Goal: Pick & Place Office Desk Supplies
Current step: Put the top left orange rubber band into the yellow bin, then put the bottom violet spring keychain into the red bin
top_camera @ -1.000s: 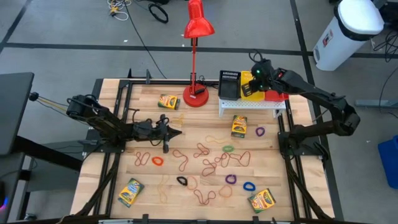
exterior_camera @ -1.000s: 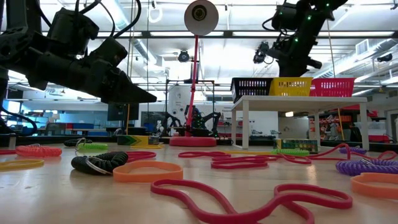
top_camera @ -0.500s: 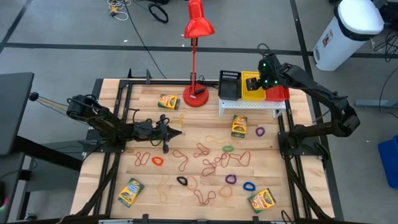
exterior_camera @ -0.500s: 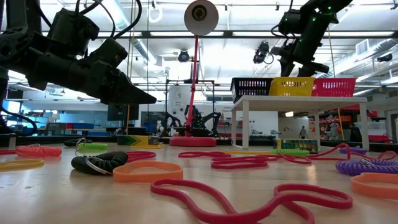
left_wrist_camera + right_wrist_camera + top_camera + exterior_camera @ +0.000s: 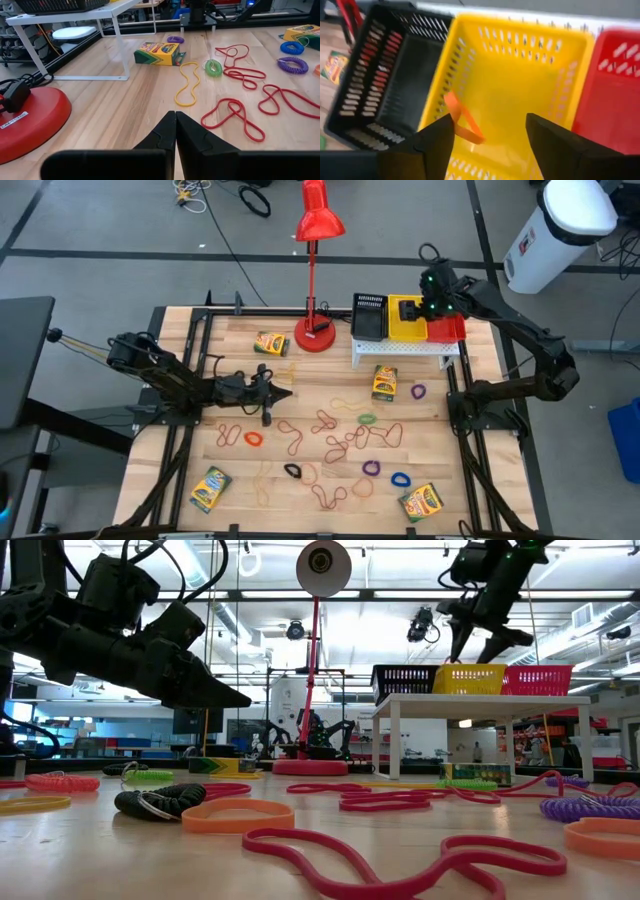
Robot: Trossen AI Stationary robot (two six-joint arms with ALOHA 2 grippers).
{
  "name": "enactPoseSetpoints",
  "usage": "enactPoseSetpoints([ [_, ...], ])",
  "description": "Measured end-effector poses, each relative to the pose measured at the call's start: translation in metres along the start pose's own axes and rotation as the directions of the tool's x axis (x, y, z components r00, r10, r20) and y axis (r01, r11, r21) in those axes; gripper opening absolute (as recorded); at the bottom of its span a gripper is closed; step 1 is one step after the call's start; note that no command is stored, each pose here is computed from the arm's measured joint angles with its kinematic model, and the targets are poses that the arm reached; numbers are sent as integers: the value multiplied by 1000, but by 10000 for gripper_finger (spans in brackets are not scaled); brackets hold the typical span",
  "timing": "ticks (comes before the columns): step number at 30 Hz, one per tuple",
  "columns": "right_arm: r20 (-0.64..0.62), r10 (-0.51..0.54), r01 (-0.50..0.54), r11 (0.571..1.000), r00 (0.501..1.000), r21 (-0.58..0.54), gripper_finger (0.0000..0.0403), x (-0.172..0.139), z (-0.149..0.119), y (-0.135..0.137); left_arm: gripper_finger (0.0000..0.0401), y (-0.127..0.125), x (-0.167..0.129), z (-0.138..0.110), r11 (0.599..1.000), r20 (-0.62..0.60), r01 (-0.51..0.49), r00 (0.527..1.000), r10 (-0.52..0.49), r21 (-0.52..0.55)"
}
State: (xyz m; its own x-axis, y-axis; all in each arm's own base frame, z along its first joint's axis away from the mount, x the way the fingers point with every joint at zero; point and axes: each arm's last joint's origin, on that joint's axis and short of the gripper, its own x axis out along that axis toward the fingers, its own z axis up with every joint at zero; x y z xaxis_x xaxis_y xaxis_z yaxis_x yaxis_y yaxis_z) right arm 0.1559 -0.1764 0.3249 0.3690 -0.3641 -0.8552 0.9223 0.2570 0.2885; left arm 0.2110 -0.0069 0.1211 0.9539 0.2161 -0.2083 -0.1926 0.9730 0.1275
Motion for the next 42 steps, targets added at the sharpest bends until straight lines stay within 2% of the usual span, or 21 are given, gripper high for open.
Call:
enactPoseSetpoints([
  [5,-48,18,-18,1000,999,5,301,0,-3,-1,16,0,0,0,1000,0,0,1000,0,0],
  [13,3,50,-50,997,999,-62,350,0,2,2,16,0,0,0,1000,0,0,1000,0,0],
  [20,66,97,-82,976,993,-199,370,-10,3,4,16,0,0,0,1000,-5,0,1000,0,1],
  [23,34,188,-173,950,982,-261,371,-20,-3,6,16,0,0,-1,1000,-6,0,1000,0,-3],
  [25,-5,206,-198,934,979,-298,368,-25,-12,10,16,0,0,-1,1000,-6,0,1000,0,-9],
  [28,27,72,-55,908,997,-415,338,-28,-36,21,16,0,0,-1,1000,-6,0,1000,0,-15],
  [31,117,-20,77,856,993,-510,280,-27,-67,37,16,0,0,-1,1000,-5,0,1000,0,-29],
  [33,167,20,79,823,986,-562,233,-30,-89,48,16,0,0,0,999,-4,0,1000,0,-42],
  [38,181,166,6,721,969,-693,117,-24,-150,69,16,0,0,0,999,-4,0,1000,0,-50],
  [42,161,239,-58,707,957,-705,31,-11,-191,75,16,0,0,0,999,-4,0,1000,0,-50],
])
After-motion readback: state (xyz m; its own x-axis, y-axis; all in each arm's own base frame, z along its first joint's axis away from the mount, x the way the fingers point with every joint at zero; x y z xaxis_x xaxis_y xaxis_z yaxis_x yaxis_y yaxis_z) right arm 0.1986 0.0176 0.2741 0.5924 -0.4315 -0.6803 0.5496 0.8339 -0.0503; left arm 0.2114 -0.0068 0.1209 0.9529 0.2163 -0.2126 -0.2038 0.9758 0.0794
